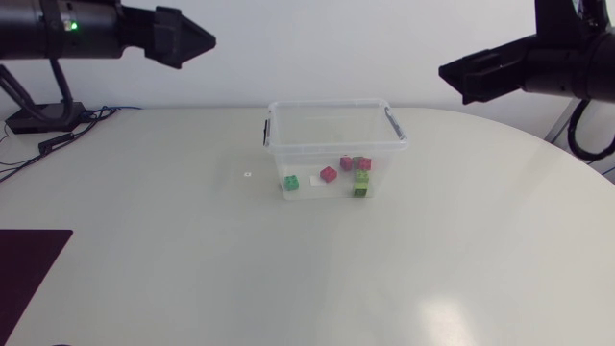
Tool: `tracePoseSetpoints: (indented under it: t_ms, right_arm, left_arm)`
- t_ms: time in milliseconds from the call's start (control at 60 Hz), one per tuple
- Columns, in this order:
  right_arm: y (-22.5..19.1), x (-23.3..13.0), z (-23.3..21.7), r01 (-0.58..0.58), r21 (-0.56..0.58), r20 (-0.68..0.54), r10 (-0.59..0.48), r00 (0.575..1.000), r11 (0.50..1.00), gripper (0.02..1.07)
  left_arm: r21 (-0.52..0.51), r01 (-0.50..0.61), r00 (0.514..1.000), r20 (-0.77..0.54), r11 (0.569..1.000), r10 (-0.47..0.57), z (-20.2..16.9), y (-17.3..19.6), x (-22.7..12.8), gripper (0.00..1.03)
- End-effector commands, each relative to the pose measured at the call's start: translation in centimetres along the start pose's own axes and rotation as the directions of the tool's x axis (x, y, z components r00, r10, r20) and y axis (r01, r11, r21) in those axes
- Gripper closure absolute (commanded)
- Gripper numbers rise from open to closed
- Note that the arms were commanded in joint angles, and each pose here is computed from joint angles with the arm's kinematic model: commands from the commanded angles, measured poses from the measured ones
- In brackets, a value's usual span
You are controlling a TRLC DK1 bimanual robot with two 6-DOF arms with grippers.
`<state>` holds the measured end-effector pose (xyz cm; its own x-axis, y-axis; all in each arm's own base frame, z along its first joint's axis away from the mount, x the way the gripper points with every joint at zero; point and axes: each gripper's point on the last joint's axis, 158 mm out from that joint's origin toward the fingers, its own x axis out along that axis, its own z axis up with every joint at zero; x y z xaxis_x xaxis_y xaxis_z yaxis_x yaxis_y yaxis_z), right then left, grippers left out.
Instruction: Place the duplo bricks in the container
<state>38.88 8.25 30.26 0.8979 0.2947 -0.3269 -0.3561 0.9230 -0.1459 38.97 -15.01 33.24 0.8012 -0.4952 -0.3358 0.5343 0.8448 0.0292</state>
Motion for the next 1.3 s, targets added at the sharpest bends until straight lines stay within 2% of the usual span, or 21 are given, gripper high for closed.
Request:
tracePoseSetpoints:
  t_ms: [0,183,367,583,1050,1283]
  right_arm:
    - [-0.5,0.0,-2.1,0.037,0.012,-0.017,-0.037,0.999,0.999,0.07]
    - [-1.2,-1.2,-5.0,0.145,0.001,0.002,-0.145,0.989,0.989,0.07]
    - [-1.1,-2.8,-7.0,0.177,0.006,0.037,-0.177,0.983,0.984,0.07]
    - [-1.7,-4.7,-8.4,0.23,-0.03,0.049,-0.228,0.972,0.973,0.07]
    - [-2.8,-11.0,-9.2,0.371,0.02,0.152,-0.37,0.917,0.928,0.07]
    - [-2.2,-11.0,-11.9,0.36,0.078,0.164,-0.369,0.915,0.929,0.07]
  left_arm:
    - [0.013,-0.056,0.998,0.022,0.998,0.056,-1.0,1.1,-1.4,0.04]
    - [0.014,-0.203,0.979,0.032,0.979,0.202,-3.7,3.6,-2.5,0.04]
    - [0.013,-0.314,0.948,0.065,0.949,0.313,-6.1,5.0,-3.8,0.04]
    - [0.032,-0.381,0.922,0.094,0.924,0.376,-8.8,6.0,-5.8,0.04]
    - [0.024,-0.454,0.878,0.183,0.891,0.443,-13.2,5.2,-10.7,0.04]
    - [-0.034,-0.466,0.865,0.194,0.884,0.464,-15.8,4.8,-11.7,0.04]
